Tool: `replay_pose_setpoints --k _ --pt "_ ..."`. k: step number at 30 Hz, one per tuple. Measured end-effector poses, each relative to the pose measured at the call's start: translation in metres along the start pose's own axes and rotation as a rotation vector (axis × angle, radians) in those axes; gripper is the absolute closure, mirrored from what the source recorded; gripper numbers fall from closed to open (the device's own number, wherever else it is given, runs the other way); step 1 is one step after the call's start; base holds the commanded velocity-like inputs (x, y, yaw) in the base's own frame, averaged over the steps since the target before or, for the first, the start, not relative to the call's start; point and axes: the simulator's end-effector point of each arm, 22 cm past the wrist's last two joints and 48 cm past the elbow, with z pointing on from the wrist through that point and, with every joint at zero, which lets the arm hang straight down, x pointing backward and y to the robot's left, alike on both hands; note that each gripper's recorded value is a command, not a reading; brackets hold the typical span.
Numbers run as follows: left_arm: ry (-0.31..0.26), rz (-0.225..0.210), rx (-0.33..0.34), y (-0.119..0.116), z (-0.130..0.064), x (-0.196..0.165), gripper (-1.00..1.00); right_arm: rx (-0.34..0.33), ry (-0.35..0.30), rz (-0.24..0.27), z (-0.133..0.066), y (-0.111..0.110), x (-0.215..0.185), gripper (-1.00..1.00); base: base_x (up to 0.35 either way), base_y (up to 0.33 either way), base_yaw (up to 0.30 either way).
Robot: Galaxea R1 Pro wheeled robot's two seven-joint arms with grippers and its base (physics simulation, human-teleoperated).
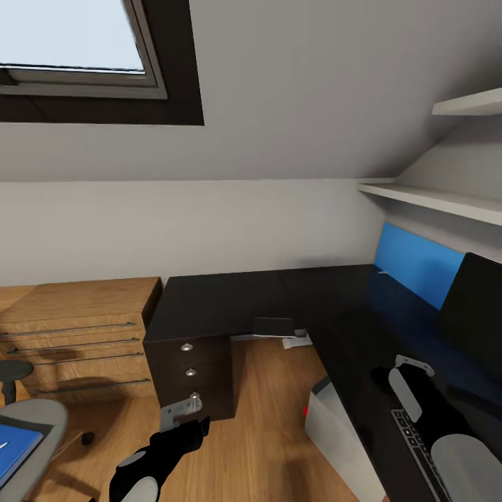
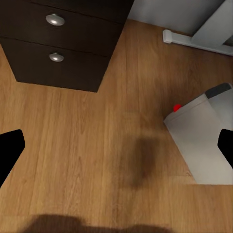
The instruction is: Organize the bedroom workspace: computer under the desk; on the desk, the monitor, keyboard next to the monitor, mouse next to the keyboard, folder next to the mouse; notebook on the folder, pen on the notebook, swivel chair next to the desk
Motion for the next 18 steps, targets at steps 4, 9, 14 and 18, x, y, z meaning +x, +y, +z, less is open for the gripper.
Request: replay_pose_setpoints --k 4,9,14,18 --pt "-0.001 -0.001 0.0 0.0 0.0 0.0 -1.0 0.016 -0.011 0.001 0.001 -0.009 -0.005 1.0 0.112 0.0 0.0" --pt "0.0 -0.002 0.001 0.0 0.0 0.0 -1.0 0.035 -0.042 0.005 0.003 -0.017 -0.011 1.0 0.18 0.0 0.0" --pt "0.0 -0.002 0.001 0.0 0.0 0.0 -1.0 0.106 -0.036 -0.039 0.018 -0.031 -0.008 1.0 0.049 0.0 0.0" --pt "-0.001 -0.001 0.001 0.0 0.0 0.0 -1.0 0.129 -0.047 -0.053 0.022 -0.036 -0.01 1.0 0.185 0.0 0.0"
